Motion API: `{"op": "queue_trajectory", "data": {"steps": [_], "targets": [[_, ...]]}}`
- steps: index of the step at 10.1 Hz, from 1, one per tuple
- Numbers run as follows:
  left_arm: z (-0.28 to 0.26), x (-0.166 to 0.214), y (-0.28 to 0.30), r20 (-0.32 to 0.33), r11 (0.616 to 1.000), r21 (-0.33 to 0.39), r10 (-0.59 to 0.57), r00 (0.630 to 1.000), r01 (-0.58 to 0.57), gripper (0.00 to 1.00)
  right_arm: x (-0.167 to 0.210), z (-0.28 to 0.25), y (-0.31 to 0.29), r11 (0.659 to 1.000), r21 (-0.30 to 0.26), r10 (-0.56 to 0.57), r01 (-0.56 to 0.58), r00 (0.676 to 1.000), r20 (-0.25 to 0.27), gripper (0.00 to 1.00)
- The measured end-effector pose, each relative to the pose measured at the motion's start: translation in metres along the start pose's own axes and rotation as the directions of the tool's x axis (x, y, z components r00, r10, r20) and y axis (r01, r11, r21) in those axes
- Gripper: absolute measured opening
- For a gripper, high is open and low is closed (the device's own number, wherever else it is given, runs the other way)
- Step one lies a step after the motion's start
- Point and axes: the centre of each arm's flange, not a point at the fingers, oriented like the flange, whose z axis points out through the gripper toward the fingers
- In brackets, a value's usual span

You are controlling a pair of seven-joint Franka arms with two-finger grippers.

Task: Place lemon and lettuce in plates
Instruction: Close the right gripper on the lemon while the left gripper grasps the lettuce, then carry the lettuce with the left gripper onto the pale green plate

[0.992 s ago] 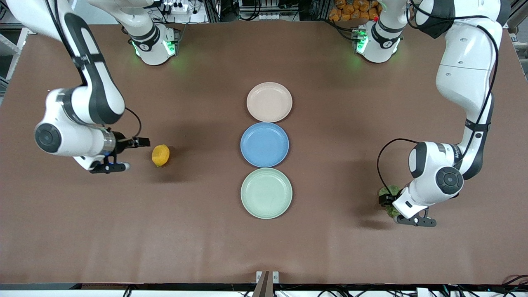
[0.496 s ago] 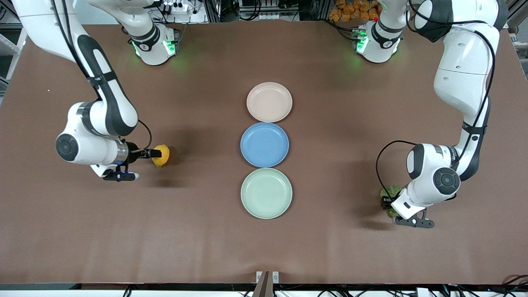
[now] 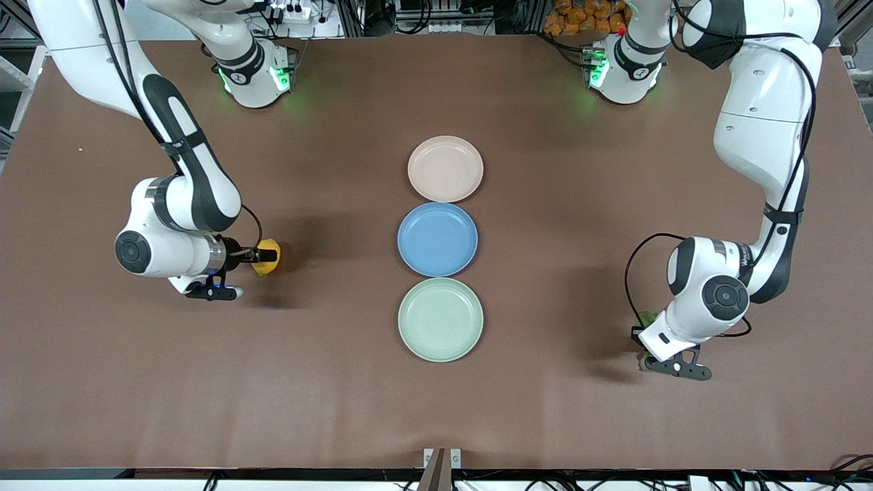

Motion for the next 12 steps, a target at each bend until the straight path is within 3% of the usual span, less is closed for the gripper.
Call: {"op": "queue_trajectory", "data": {"steps": [3, 5, 6, 7, 12], "targets": [[-0.048, 0.021, 0.045, -0.075, 0.996, -0.094, -0.013, 0.997, 0.006, 0.05, 0.003, 0.013, 0.003, 1.0, -0.001, 0.006, -0.006, 1.0, 0.008, 0.99], [-0.073, 0.028, 0.081, -0.092, 0.978, -0.206, -0.063, 0.994, 0.043, 0.05, 0.004, 0.02, 0.004, 1.0, 0.0, 0.012, -0.012, 1.0, 0.017, 0.88], [-0.078, 0.029, 0.098, -0.084, 0.966, -0.246, -0.101, 0.991, 0.078, 0.05, 0.004, 0.022, 0.005, 1.0, 0.0, 0.014, -0.014, 1.0, 0.019, 0.69], [-0.085, 0.03, 0.115, -0.075, 0.954, -0.277, -0.141, 0.987, 0.115, 0.05, 0.004, 0.021, 0.005, 1.0, 0.0, 0.016, -0.016, 1.0, 0.018, 0.65], [-0.132, 0.029, 0.272, -0.042, 0.852, -0.416, -0.368, 0.929, 0.319, 0.05, -0.004, -0.014, -0.015, 0.997, 0.015, 0.073, -0.074, 0.995, 0.064, 0.65]]}}
